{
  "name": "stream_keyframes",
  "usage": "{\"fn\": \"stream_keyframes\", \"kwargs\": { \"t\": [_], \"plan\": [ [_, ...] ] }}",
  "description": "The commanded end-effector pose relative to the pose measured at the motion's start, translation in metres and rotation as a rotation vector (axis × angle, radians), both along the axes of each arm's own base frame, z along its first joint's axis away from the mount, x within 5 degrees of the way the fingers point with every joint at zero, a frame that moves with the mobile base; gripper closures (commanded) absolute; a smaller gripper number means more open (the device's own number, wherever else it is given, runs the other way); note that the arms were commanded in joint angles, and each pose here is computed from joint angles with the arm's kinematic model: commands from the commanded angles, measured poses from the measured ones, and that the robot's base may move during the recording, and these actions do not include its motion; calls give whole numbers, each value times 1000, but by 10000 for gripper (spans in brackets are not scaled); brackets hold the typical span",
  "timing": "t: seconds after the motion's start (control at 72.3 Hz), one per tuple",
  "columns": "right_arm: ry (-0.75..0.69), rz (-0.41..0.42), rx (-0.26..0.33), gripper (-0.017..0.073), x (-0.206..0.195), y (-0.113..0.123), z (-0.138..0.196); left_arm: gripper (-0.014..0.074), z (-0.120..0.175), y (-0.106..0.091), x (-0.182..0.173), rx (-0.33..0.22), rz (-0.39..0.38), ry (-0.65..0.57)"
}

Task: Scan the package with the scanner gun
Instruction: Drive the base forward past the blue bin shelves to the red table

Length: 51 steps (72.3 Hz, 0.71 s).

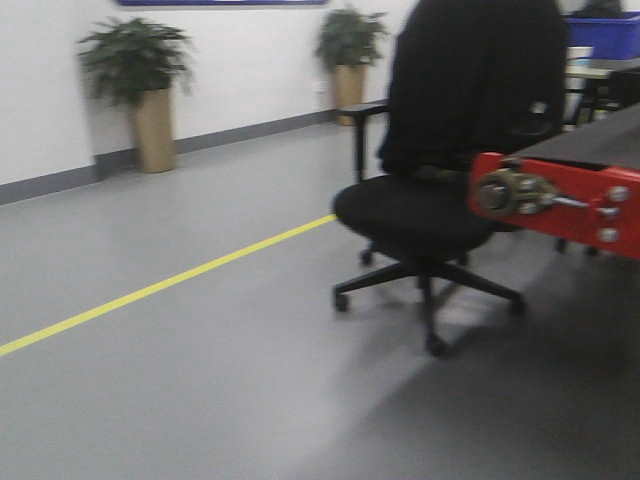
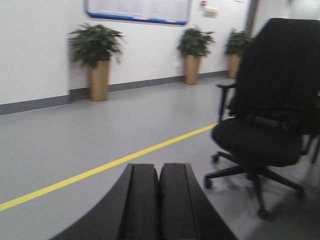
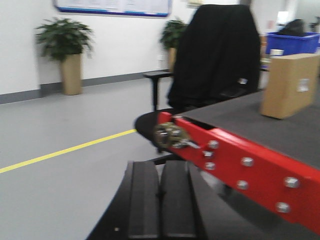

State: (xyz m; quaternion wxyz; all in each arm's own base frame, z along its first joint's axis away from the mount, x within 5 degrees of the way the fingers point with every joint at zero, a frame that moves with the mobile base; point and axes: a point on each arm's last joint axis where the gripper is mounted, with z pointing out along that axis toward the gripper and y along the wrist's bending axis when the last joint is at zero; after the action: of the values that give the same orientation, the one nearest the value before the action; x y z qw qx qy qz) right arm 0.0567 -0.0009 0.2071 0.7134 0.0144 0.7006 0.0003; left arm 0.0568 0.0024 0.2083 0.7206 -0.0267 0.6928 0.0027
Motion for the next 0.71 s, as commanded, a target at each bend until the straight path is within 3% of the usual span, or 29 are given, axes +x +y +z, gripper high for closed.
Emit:
{"fn": "stream_keyframes", "kwargs": {
  "t": [0.0, 0.692],
  "plan": [
    [-17, -2, -6, 727, 0, 0, 1, 704, 2, 0, 0, 0, 0, -21],
    [-17, -2, -6, 727, 0, 0, 1, 704, 2, 0, 0, 0, 0, -21]
  ]
}}
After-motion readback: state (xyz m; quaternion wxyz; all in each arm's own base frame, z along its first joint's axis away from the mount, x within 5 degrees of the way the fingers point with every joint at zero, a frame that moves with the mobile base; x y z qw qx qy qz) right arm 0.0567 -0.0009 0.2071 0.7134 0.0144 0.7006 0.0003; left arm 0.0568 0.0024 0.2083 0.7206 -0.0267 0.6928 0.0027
